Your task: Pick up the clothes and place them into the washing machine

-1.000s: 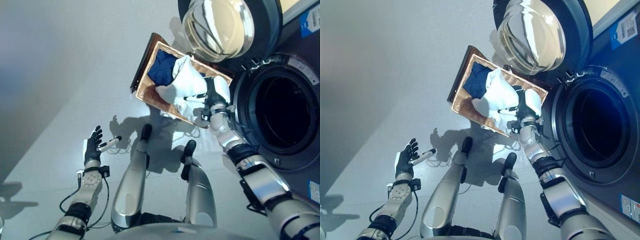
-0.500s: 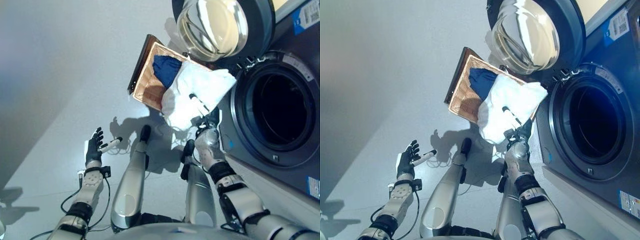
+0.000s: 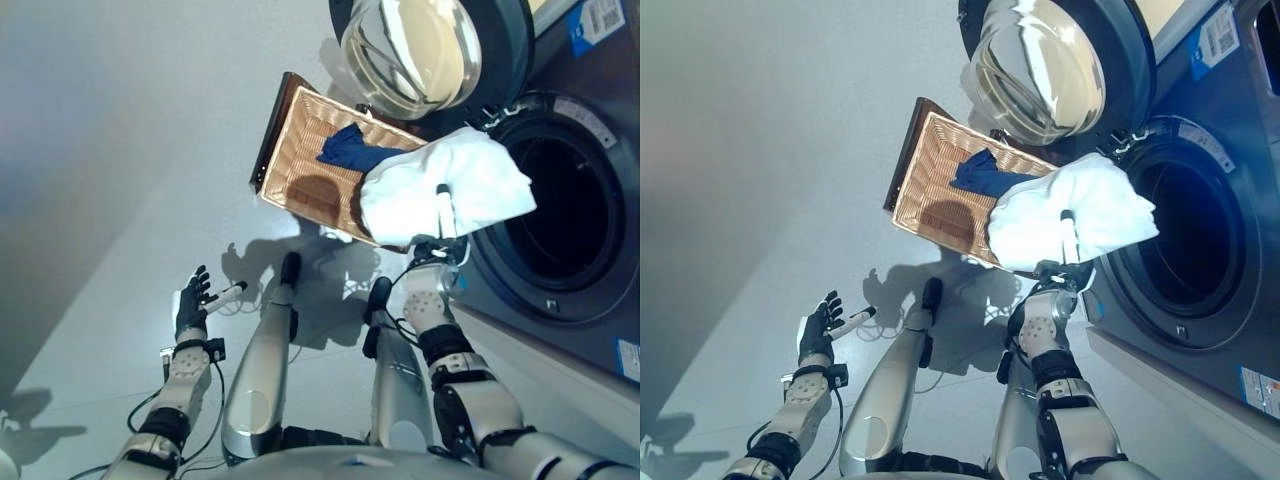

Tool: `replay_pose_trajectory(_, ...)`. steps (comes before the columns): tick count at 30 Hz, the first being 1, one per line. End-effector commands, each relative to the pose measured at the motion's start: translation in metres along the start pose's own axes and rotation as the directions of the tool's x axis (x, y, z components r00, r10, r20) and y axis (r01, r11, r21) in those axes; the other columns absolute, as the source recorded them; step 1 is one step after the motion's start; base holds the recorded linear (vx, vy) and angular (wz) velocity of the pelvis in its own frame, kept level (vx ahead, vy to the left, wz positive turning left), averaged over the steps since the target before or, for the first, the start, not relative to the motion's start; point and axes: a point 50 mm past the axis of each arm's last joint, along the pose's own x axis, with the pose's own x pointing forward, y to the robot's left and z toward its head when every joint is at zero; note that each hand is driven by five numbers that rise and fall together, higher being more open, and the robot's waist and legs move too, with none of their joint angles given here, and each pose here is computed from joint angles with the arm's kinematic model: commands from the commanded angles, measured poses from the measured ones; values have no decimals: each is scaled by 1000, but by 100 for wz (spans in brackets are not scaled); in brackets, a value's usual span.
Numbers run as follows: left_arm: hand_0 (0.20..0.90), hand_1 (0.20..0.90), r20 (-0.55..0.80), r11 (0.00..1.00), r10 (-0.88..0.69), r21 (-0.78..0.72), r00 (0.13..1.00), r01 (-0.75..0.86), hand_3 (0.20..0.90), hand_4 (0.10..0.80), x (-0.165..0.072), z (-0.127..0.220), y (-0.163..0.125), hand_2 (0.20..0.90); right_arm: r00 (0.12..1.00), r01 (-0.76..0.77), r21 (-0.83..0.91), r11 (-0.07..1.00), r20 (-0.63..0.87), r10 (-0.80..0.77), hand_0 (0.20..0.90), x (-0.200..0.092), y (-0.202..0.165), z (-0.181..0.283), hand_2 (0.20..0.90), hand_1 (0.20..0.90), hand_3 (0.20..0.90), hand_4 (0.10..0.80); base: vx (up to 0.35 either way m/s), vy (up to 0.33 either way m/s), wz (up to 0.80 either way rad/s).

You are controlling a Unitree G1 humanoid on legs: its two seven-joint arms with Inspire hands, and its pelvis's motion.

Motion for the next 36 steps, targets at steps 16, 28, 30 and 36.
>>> replay_pose_trajectory(16, 900, 900, -47, 997, -72, 26, 996, 73, 900, 800, -17, -24, -6, 900, 836, -84, 138, 987, 549, -6, 200, 24, 20, 165, 200, 200, 200, 300, -4, -3, -2)
replay_pose_trajectory(28, 900, 900, -78, 993, -106, 42, 991, 110, 900, 800, -20, -32, -10, 900, 766, -66, 228, 971, 636, -97, 200, 34, 27, 232, 200, 200, 200, 300, 0, -1, -2)
replay_pose_trajectory(30, 900, 900, -78, 992, -114, 39, 990, 117, 900, 800, -21, -32, -11, 900, 753, -86, 258, 962, 649, -107, 200, 32, 32, 243, 200, 200, 200, 300, 11, 12, -10)
replay_pose_trajectory(36, 900, 900, -104, 991, -123, 37, 987, 128, 900, 800, -23, -37, -14, 900, 750, -108, 306, 946, 650, -125, 200, 33, 42, 258, 200, 200, 200, 300, 2, 4, -2)
